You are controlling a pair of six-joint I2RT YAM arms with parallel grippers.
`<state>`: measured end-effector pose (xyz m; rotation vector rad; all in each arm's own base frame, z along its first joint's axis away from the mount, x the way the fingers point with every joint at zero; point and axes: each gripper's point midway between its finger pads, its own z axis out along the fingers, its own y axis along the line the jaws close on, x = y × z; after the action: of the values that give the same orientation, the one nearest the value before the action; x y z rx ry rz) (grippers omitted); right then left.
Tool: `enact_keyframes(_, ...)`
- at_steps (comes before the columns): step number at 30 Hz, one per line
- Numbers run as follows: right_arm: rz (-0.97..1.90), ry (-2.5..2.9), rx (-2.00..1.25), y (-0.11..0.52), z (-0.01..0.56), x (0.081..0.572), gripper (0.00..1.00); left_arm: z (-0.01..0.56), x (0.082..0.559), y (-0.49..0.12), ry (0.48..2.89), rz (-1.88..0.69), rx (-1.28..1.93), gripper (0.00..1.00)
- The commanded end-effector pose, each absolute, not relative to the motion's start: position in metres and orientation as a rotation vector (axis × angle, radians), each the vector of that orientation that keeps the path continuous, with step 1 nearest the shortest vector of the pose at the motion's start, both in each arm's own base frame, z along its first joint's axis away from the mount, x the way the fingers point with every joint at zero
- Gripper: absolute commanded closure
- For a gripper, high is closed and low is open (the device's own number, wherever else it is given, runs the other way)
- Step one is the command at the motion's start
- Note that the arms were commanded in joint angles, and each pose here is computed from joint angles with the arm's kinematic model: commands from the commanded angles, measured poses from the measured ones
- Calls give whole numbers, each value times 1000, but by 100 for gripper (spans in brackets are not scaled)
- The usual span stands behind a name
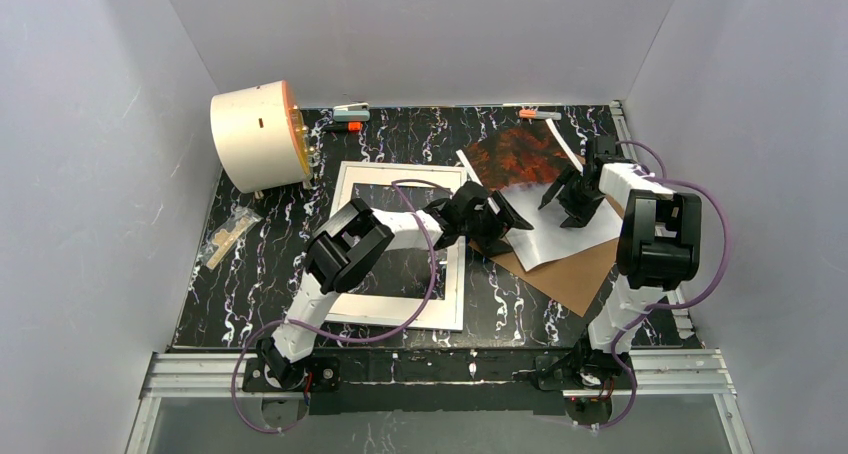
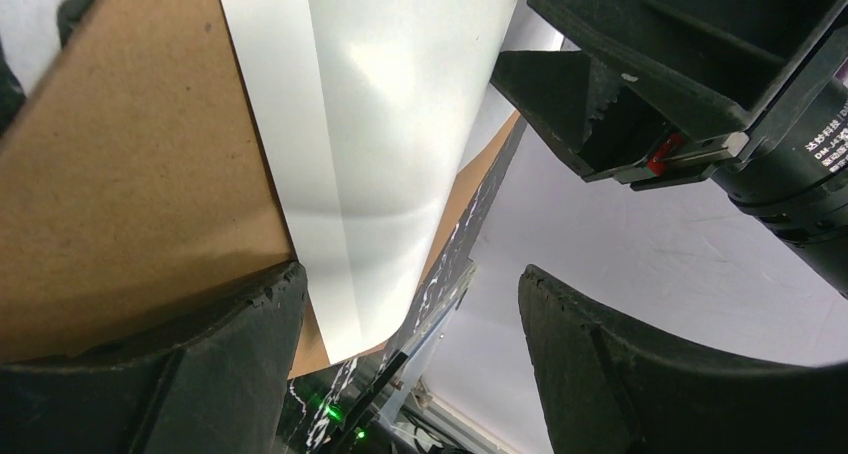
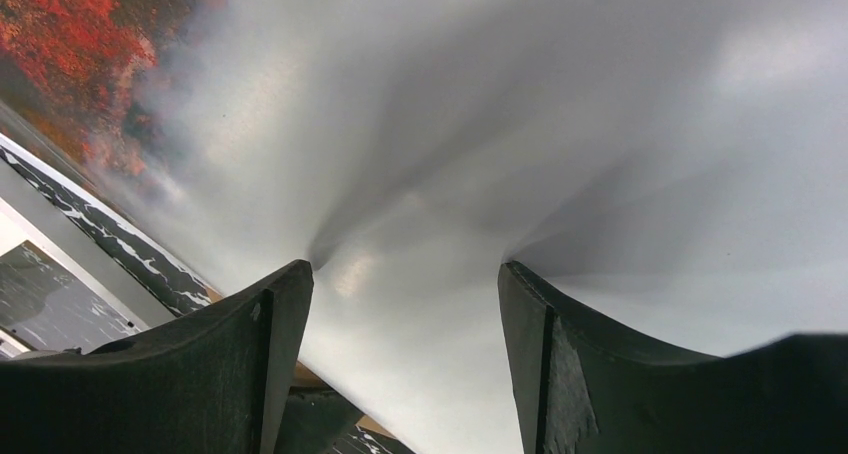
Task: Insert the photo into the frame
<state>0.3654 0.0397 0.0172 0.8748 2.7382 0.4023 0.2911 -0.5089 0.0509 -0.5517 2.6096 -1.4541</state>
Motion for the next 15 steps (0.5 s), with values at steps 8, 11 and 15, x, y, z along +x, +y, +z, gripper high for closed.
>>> enact_keyframes(8, 742, 3068, 1035, 110, -44, 261, 26, 17, 260, -482, 2731, -1183, -472, 23)
enact_keyframes(11, 766, 3071, 1012, 115, -38, 254, 26, 14, 259, -476, 2722, -1151, -450, 22)
enact_keyframes(15, 780, 3081, 1008, 119, -35, 243, 26, 17, 258, -471, 2711, -1132, -411, 22)
